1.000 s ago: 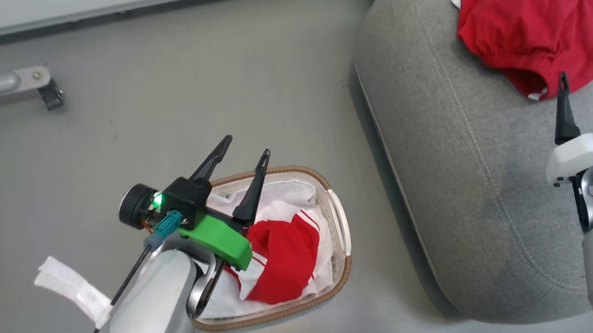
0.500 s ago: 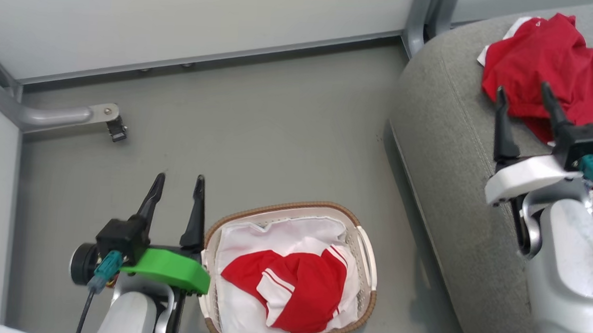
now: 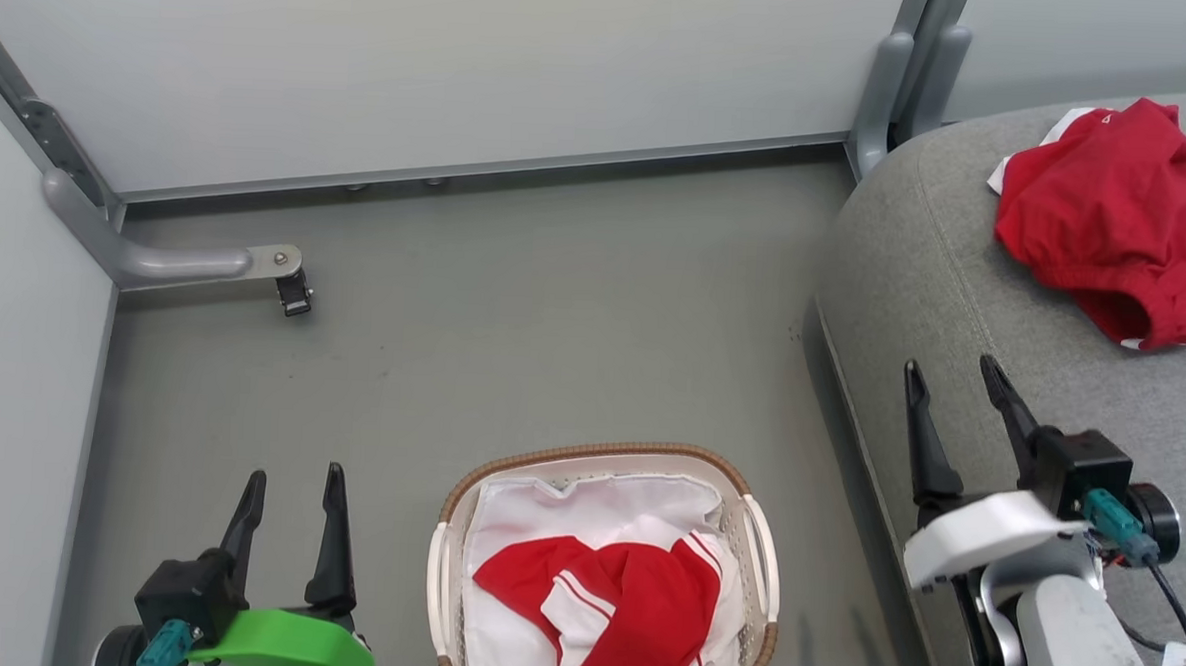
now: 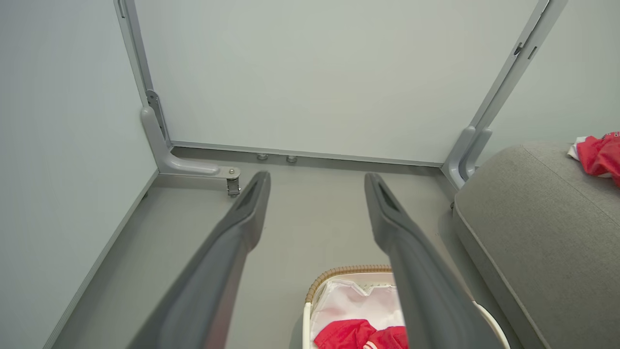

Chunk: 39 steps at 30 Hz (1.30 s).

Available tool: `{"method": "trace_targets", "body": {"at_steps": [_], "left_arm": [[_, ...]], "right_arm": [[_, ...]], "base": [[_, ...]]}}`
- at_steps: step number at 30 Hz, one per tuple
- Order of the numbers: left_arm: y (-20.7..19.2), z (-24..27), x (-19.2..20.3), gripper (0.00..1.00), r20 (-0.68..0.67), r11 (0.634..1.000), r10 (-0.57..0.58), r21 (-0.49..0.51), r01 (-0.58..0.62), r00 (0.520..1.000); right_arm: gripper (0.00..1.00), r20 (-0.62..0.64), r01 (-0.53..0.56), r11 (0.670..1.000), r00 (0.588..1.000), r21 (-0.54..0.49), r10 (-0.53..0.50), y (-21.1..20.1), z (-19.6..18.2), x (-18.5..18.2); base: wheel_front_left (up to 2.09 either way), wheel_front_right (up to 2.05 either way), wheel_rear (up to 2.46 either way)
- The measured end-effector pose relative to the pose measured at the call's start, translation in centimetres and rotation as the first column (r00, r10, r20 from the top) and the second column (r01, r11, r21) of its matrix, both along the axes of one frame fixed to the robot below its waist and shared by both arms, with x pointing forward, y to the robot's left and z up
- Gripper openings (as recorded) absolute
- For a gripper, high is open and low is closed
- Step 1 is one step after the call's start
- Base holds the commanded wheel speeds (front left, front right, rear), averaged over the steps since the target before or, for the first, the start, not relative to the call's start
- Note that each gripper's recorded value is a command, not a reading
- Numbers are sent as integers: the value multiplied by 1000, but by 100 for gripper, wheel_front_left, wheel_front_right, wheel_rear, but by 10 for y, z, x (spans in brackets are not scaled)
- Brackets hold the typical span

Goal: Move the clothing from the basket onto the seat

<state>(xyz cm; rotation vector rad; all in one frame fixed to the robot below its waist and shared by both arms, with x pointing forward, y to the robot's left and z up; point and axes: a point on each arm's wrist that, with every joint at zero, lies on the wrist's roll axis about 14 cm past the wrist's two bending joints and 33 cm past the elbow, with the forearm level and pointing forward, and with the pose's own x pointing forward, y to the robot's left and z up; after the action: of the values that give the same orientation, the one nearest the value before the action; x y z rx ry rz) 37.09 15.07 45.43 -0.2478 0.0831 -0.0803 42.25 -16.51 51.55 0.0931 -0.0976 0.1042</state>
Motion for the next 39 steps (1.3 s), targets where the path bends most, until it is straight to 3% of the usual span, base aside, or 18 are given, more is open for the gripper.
{"method": "trace_targets", "body": {"at_steps": [12, 39], "left_arm": [[0, 5, -12, 100, 11, 1000, 9, 4, -9, 1000], [-4, 1, -9, 100, -1, 1000, -3, 0, 3, 1000]], "right_arm": [[100, -19, -33, 999, 999, 39, 34, 12, -7, -22], [100, -33, -33, 999, 999, 39, 34, 12, -13, -21]], "base": [[0, 0, 0], [0, 0, 0]]}}
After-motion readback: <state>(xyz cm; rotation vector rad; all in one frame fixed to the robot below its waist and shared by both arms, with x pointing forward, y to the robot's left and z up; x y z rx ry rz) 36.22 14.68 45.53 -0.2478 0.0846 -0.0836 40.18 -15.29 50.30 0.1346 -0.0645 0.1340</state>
